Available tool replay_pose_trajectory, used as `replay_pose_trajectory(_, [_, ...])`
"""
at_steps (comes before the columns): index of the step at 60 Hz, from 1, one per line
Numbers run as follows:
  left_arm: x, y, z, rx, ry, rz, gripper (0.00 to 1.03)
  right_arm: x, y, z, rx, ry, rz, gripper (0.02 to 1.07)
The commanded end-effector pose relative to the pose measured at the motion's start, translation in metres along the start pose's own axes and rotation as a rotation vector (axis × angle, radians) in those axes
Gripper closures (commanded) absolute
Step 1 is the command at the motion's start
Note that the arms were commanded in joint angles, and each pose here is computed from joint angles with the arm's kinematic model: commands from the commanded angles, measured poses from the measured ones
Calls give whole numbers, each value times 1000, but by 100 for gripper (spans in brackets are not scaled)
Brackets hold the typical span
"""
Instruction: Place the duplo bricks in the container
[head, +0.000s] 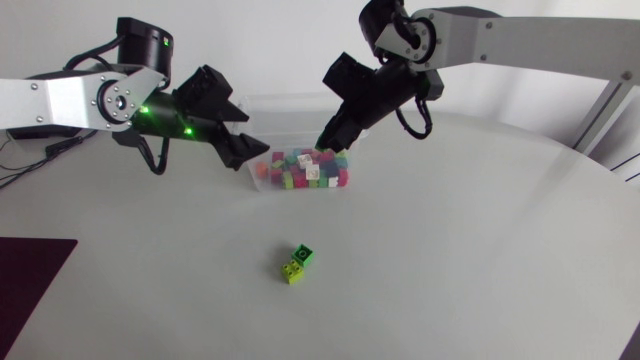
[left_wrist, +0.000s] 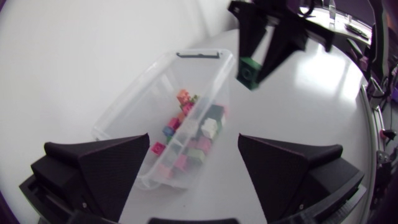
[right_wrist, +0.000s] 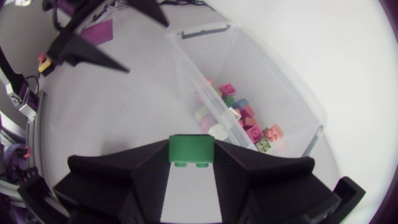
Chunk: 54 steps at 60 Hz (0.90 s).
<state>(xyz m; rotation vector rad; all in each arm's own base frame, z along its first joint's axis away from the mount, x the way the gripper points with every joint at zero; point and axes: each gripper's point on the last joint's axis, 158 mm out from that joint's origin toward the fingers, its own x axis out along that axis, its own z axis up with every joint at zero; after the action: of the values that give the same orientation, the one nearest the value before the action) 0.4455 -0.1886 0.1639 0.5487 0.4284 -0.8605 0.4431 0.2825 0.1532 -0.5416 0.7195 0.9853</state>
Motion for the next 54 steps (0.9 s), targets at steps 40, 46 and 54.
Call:
replay_pose_trajectory(40, [42, -167, -112, 16, 407, -304, 7, 10, -90, 66, 181, -220, -170, 71])
replay_pose_trajectory(46, [44, -178, -123, 9, 443, -314, 7, 14, -94, 64, 191, -215, -170, 71])
replay_pose_trajectory(54, [45, -191, -133, 16, 472, -338, 7, 24, -100, 58, 201, -206, -170, 71])
